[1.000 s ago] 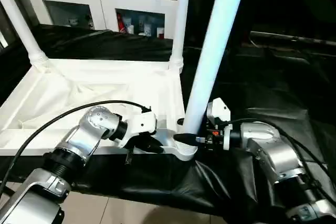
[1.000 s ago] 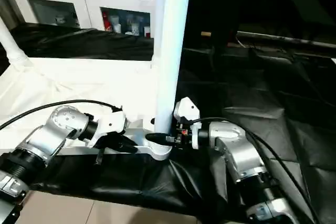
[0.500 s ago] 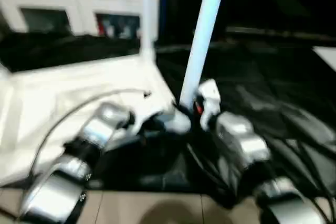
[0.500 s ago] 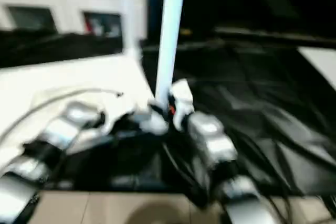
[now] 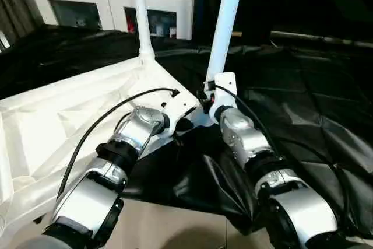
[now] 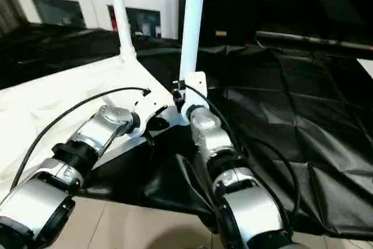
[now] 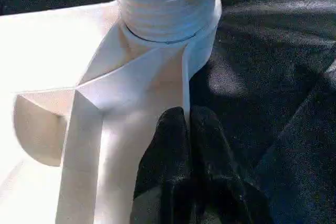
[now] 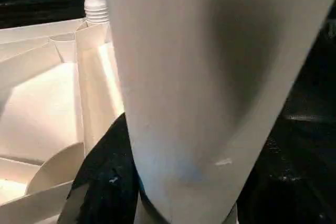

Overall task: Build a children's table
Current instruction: Insert table leg to table base

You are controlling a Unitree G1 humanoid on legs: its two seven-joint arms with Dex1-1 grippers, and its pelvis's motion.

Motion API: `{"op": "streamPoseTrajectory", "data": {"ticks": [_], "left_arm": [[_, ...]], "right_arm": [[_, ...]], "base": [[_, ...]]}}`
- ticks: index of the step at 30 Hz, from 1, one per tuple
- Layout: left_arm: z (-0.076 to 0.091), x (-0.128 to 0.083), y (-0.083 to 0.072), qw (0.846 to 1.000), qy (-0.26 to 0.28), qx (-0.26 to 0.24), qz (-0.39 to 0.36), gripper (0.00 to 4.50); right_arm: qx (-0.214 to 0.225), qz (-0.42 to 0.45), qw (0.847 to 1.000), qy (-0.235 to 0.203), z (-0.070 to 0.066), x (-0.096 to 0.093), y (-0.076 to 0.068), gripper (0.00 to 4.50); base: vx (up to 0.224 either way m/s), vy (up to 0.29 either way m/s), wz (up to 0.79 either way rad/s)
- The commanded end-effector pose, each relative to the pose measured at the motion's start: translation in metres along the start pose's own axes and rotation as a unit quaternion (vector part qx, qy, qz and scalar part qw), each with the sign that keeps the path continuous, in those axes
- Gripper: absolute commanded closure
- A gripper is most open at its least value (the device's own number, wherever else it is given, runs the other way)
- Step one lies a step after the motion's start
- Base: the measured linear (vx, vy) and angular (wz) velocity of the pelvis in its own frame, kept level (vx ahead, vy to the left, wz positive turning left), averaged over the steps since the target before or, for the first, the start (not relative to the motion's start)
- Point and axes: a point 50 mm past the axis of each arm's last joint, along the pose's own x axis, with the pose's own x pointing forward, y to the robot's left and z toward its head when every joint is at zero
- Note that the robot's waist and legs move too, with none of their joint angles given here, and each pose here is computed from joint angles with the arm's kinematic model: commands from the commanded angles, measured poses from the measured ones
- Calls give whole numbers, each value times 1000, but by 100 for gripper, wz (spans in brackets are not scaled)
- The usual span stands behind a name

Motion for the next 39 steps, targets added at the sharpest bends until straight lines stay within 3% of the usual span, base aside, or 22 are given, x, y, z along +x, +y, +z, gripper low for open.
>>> {"op": "streamPoseTrajectory", "data": {"ticks": [1, 10, 17, 20, 27, 32, 36, 39], "left_arm": [[4, -9, 14, 999, 1, 6, 42, 450], [4, -9, 16, 999, 2, 7, 45, 450], [6, -10, 16, 999, -10, 15, 30, 450], [6, -10, 15, 999, -16, 18, 26, 450], [7, -10, 12, 999, -33, 28, 6, 450], [3, -13, 4, 996, -62, 47, -41, 450], [-1, -18, -2, 991, -81, 73, -82, 450], [-8, -30, -13, 976, -87, 116, -165, 450]], "right_arm": [[12, -26, 992, 126, -61, -14, -10, 261], [11, -24, 993, 114, -54, -10, -8, 261], [10, 27, 997, 72, -41, -7, -1, 261], [19, 37, 998, 52, -34, -5, -2, 191], [27, 102, 994, -14, -5, -5, -6, 126], [18, 191, 981, -39, 3, -27, -15, 86], [-3, 225, 974, -35, -1, -53, -26, 52], [-40, 253, 966, -23, -7, -77, -35, 19]], "base": [[0, 0, 0], [0, 0, 0], [0, 0, 0], [0, 0, 0], [0, 0, 0], [66, -28, 9], [44, -12, 3], [0, 0, 0]]}}
